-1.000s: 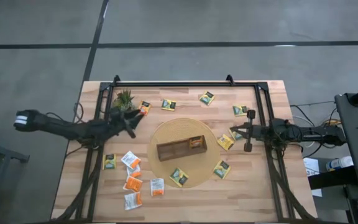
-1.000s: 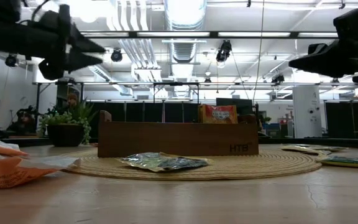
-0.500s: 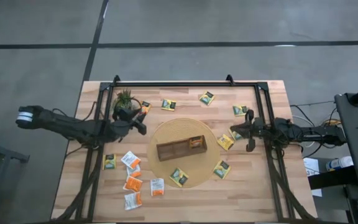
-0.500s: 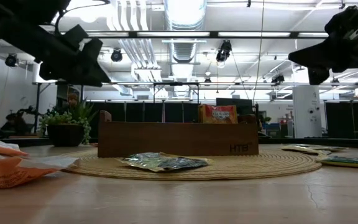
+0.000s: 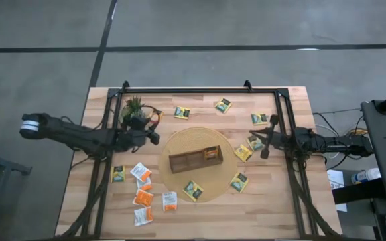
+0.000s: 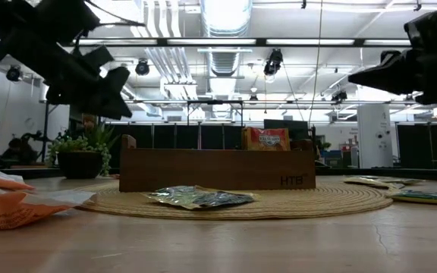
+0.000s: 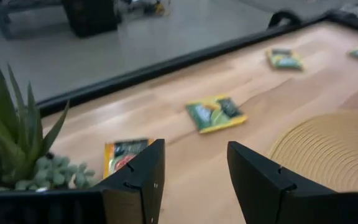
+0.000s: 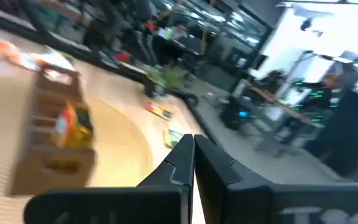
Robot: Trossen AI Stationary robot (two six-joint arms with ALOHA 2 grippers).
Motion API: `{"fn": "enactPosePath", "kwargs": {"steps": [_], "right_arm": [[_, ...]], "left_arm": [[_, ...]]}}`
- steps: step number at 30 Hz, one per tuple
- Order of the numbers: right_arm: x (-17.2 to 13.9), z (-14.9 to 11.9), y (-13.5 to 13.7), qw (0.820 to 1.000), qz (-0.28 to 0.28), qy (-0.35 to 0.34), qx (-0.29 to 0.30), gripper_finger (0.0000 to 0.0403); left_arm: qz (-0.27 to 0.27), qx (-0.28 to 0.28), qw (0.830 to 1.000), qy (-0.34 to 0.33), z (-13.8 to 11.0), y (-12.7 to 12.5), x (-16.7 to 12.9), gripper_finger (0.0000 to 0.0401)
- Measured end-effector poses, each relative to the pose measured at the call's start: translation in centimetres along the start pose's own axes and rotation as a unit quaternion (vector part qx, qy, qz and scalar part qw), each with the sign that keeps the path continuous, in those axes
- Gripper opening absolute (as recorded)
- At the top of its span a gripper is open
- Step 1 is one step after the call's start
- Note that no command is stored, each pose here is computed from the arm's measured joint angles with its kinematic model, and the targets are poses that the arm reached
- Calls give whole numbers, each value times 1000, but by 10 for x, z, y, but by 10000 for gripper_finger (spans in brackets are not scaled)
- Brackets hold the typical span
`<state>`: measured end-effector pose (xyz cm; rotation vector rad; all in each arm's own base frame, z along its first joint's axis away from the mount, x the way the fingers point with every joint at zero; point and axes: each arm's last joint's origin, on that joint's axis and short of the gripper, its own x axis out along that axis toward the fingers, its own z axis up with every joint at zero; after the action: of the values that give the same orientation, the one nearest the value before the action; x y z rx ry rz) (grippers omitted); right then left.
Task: Pick & Place Tea
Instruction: Put the orange tea bag into the right section of the wooden organizer
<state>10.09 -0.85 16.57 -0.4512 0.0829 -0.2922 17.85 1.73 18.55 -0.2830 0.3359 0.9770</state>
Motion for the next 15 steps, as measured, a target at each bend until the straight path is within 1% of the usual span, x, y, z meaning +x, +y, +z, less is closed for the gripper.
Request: {"fn": "enactPosePath", "kwargs": {"steps": [3, 8, 10, 13, 15], "right_arm": [[0, 0, 0, 1000, -7, 4, -13, 8], [0, 0, 0, 1000, -7, 4, -7, 8], [0, 0, 0, 1000, -7, 4, -7, 8], [0, 0, 0, 1000, -6, 4, -7, 8], [0, 0, 0, 1000, -6, 4, -7, 8]], "left_arm": [[8, 8, 999, 33, 0, 1, 5, 168], [-3, 21, 996, 81, -2, -5, 15, 167], [-1, 0, 995, 97, -2, -8, 21, 167], [25, -41, 993, 105, 3, -13, 33, 167], [51, -36, 991, 117, 7, -15, 43, 167]]}}
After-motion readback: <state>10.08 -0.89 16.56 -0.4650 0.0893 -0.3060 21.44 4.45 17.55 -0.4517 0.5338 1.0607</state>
